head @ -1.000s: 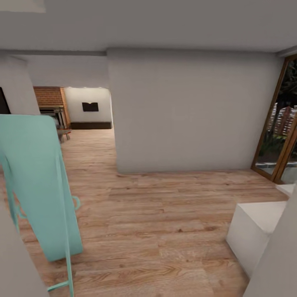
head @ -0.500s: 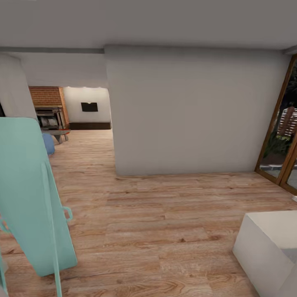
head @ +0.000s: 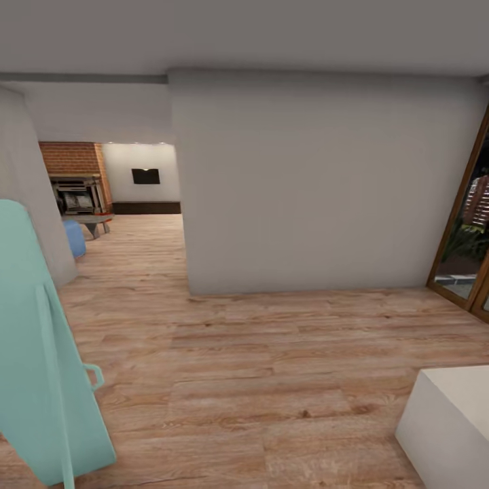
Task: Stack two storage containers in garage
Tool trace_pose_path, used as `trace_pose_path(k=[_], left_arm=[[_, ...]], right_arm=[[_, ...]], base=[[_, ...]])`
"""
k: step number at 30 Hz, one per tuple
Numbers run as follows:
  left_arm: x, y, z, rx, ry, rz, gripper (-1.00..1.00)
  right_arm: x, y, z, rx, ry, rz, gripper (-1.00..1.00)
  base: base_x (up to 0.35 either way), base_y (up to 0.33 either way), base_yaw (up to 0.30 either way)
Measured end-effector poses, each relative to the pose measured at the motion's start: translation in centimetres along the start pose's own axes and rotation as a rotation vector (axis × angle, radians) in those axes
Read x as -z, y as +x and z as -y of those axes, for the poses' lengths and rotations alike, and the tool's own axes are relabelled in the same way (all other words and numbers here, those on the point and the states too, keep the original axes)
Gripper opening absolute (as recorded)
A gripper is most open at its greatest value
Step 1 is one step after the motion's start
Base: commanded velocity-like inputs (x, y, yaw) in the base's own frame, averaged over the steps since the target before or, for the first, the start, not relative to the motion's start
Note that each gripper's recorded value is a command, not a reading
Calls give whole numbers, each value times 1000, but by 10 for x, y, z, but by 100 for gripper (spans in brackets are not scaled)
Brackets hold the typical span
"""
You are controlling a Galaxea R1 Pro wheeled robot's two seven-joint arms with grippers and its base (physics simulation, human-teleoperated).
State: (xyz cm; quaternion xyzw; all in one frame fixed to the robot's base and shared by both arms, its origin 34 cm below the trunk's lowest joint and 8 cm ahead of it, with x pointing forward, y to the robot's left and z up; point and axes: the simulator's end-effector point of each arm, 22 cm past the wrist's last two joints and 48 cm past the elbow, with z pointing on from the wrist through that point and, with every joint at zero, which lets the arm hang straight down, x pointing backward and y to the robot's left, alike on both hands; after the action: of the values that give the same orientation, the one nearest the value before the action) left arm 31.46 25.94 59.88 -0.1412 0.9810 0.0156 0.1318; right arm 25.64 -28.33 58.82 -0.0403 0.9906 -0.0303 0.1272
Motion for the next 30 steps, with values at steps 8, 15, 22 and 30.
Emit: trace_pose_path(k=[8,15,22,30], left_arm=[[0,0,0,0,0,0,100],[0,0,0,0,0,0,100],[0,0,0,0,0,0,100],[0,0,0,0,0,0,100]], right_arm=[[0,0,0,0,0,0,100],[0,0,0,0,0,0,100],[0,0,0,0,0,0,100],[0,0,0,0,0,0,100]], base=[[332,0,0],[334,0,0],[334,0,0],[334,0,0]])
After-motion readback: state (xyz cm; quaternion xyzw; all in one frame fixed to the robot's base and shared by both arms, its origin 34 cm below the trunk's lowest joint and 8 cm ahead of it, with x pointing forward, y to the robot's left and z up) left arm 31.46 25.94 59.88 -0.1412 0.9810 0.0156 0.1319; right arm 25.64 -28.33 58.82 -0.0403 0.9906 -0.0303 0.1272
